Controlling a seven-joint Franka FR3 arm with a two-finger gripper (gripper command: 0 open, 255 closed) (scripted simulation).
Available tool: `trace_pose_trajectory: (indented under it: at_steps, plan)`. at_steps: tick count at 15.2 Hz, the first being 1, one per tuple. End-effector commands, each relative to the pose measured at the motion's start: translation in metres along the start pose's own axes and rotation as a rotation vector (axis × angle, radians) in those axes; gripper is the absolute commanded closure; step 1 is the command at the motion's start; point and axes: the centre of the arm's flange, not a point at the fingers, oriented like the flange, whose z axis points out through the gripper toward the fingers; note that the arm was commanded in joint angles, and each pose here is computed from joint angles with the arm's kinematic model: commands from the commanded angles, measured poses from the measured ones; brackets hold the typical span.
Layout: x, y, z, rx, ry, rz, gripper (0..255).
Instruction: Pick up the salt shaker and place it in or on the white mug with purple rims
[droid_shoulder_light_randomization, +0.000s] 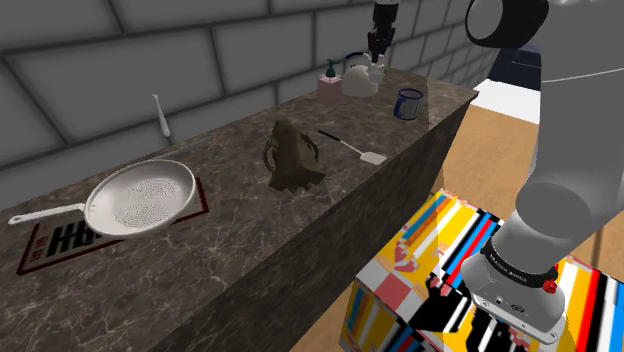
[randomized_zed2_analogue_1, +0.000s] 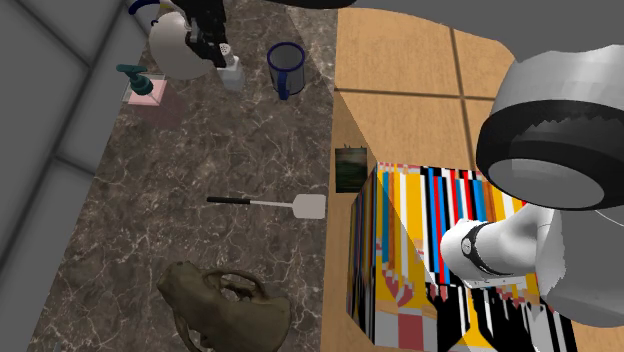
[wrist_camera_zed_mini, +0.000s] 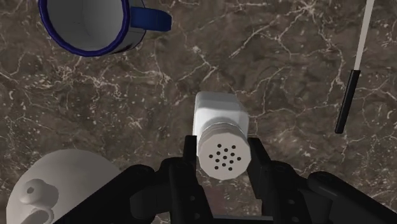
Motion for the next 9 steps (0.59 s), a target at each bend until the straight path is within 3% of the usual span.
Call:
trace_pose_trajectory:
  at_steps: [1, 9]
  plan:
    - [-0.001, 0.000, -0.009, 0.000, -0.001, 0.000, 255]
    - [-0.053, 0.072, -0.036, 0.000, -0.001, 0.000, 255]
